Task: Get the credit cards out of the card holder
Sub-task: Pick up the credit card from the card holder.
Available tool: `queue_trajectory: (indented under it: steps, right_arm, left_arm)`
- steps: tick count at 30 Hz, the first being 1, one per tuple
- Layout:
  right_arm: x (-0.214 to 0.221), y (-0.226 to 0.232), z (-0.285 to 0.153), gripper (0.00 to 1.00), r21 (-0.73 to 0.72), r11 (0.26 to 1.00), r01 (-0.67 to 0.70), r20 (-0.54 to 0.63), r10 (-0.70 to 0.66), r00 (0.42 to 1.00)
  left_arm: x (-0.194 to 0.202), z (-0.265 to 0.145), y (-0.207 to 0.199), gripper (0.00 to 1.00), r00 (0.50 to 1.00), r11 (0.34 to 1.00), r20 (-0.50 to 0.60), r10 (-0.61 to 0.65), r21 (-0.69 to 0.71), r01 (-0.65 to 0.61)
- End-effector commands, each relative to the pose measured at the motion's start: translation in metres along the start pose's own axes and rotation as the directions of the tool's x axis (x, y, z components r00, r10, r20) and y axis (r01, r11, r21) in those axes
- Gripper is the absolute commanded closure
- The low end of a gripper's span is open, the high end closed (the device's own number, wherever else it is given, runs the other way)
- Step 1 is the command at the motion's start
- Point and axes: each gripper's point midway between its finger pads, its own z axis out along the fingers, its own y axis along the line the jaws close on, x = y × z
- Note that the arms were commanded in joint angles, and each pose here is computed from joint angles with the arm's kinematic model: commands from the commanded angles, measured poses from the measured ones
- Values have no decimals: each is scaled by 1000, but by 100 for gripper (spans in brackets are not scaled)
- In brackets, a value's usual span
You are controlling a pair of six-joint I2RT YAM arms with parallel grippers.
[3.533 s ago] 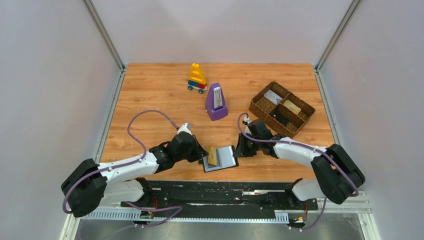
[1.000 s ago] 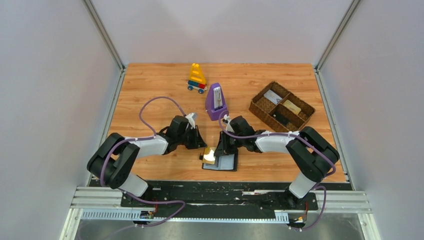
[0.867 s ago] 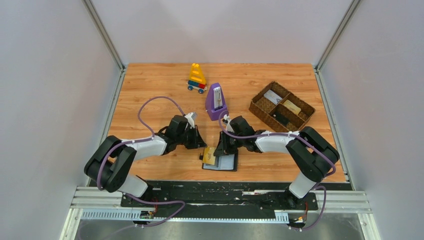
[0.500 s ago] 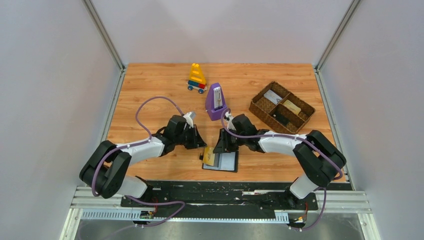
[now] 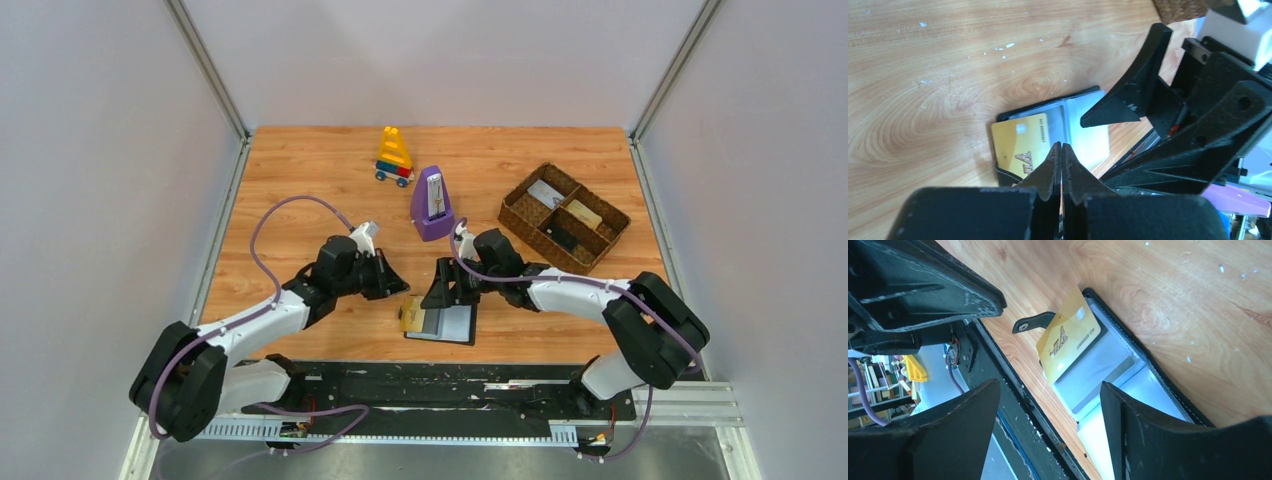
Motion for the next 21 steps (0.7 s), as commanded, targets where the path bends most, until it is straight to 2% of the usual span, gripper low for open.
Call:
queue_trajectory:
  steps: [1, 5, 9, 10, 14, 17, 21]
  right_arm:
    - [-15, 22, -6, 23, -101, 989, 110, 59, -104, 993]
    - [-16, 19, -5, 26, -80, 994, 76, 49, -72, 996]
    - [-17, 13, 0, 40, -24, 999, -41, 34, 42, 999]
    - [-16, 9, 3, 43, -4, 997, -76, 27, 76, 997]
    - [-15, 3, 11, 52, 33, 989, -143, 26, 142, 990]
    - [-14, -3, 18, 55, 60, 982, -178, 29, 177, 984]
    - [-14, -8, 26, 57, 81, 975, -209, 28, 207, 978]
  left_arm:
    - [-9, -11, -9, 100, 998, 1000, 57, -2, 21, 1]
    - [-5, -10, 7, 99, 999, 998, 31, 32, -58, -30]
    - [1, -2, 25, 83, 998, 988, -33, 56, -139, -60]
    - [2, 2, 28, 82, 997, 987, -50, 57, -146, -64]
    - [10, 12, 33, 82, 994, 988, -95, 45, -140, -59]
    - [20, 16, 41, 84, 990, 987, -135, 26, -152, -47]
    - [23, 22, 43, 85, 991, 990, -133, 19, -135, -37]
